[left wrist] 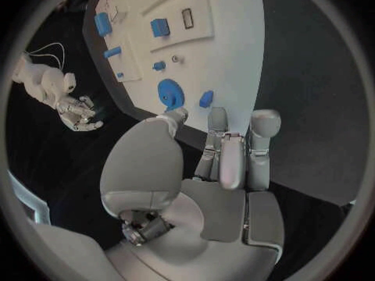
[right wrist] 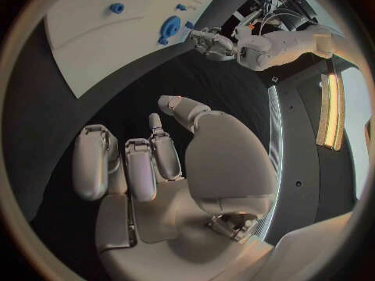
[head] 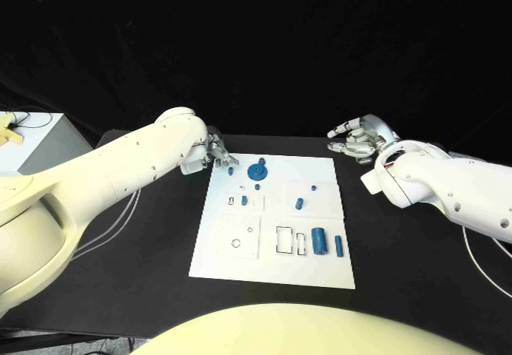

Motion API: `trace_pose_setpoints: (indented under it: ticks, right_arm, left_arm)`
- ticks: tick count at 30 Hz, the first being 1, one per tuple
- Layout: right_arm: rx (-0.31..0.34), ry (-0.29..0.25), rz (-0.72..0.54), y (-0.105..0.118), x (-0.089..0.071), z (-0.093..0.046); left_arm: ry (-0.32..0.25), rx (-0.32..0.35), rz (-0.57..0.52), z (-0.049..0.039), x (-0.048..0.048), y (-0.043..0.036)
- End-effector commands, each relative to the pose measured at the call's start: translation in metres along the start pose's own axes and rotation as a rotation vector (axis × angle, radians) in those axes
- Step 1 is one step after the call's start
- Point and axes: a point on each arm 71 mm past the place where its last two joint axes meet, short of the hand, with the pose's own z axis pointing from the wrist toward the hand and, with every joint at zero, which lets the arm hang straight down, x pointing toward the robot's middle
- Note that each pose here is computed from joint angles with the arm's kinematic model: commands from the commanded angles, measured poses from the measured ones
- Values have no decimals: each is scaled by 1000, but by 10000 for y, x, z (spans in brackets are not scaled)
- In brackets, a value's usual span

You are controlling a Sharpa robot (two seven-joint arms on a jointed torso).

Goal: Assemble the parts on the task board

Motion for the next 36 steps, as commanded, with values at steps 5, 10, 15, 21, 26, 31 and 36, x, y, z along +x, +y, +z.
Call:
trace_pose_setpoints:
  ticks: [5, 10, 15, 21, 26, 31, 36]
  right_arm:
    - [-16, 4, 1, 23, 18, 3]
    - [-17, 5, 1, 26, 21, 5]
    - [-18, 6, 1, 30, 26, 7]
    - [-19, 5, 1, 32, 27, 8]
    - [-19, 5, 1, 32, 27, 8]
    - [-19, 5, 1, 32, 27, 8]
    - [-19, 5, 1, 34, 29, 9]
  left_arm:
    - [42, -7, 25, 8, 38, -28]
    - [47, -10, 25, 16, 47, -23]
    - [55, -8, 23, 29, 67, -24]
    - [60, -8, 20, 37, 80, -15]
    - [57, -10, 14, 40, 77, 2]
    - [59, -8, 9, 42, 81, 1]
    - [60, -5, 6, 43, 83, -4]
